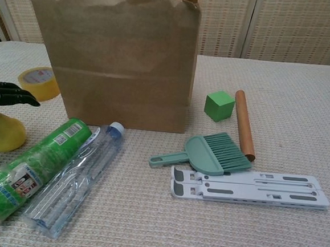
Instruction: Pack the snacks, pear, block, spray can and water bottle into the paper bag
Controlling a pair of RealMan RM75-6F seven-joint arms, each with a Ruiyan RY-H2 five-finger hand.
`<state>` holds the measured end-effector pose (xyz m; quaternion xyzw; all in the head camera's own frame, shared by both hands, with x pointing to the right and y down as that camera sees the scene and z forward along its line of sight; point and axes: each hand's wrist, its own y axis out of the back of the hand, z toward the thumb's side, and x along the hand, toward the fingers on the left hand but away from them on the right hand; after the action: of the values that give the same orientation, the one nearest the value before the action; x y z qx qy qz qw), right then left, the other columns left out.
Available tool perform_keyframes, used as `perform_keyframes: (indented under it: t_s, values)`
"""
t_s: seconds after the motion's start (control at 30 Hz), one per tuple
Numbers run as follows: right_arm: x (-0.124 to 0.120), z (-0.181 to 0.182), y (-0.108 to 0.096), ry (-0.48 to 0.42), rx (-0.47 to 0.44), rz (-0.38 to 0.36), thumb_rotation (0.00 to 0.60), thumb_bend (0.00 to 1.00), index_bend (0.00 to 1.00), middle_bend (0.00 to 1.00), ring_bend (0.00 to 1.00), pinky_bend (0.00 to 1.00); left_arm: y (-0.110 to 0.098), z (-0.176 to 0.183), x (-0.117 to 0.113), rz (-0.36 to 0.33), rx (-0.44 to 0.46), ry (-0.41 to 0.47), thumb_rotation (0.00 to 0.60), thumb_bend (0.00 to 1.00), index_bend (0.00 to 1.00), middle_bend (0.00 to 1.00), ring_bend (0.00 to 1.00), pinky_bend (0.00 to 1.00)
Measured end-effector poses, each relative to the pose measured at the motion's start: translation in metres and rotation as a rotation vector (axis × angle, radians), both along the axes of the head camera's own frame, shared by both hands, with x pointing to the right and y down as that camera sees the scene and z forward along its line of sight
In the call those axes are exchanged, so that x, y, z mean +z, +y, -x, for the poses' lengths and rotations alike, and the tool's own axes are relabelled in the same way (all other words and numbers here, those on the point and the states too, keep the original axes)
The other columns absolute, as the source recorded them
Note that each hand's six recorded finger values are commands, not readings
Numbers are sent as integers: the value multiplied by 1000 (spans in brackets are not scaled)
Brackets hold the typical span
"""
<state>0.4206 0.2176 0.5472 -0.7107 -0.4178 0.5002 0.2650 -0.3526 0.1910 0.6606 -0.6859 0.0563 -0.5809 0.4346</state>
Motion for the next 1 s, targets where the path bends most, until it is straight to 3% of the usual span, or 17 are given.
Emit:
perform_keyframes:
  t_s: [0.27, 0.4, 0.5, 0.63, 0.73, 0.83, 1.0]
  values:
    - [0, 0, 0, -9, -1, 8, 600, 60, 0, 0, 0, 17, -5, 5, 20, 27, 24, -83, 600, 358, 7, 0, 0, 167]
    - [-1, 0, -1, -11, 1, 2, 600, 59, 0, 0, 0, 17, -5, 7, 30, 45, 21, -103, 600, 367, 143, 22, 26, 271]
    - [-1, 0, 0, -12, 2, 4, 600, 59, 0, 0, 0, 17, -2, 6, 32, 41, 35, -103, 600, 435, 301, 170, 172, 455]
    - [-1, 0, -1, -11, 2, 3, 600, 60, 0, 0, 0, 17, -1, 3, 32, 16, 43, -82, 600, 565, 577, 463, 431, 699]
    - [-1, 0, -1, -12, 6, 1, 600, 59, 0, 0, 0, 17, -2, 1, 30, -15, 48, -57, 600, 611, 674, 626, 573, 815]
    - [-1, 0, -1, -12, 7, 2, 600, 59, 0, 0, 0, 17, -5, 3, 27, -46, 33, -34, 600, 633, 717, 678, 624, 851]
    - [-2, -1, -1, -12, 10, 0, 600, 60, 0, 0, 0, 17, -23, 16, 12, -131, -18, -30, 600, 637, 722, 682, 628, 857]
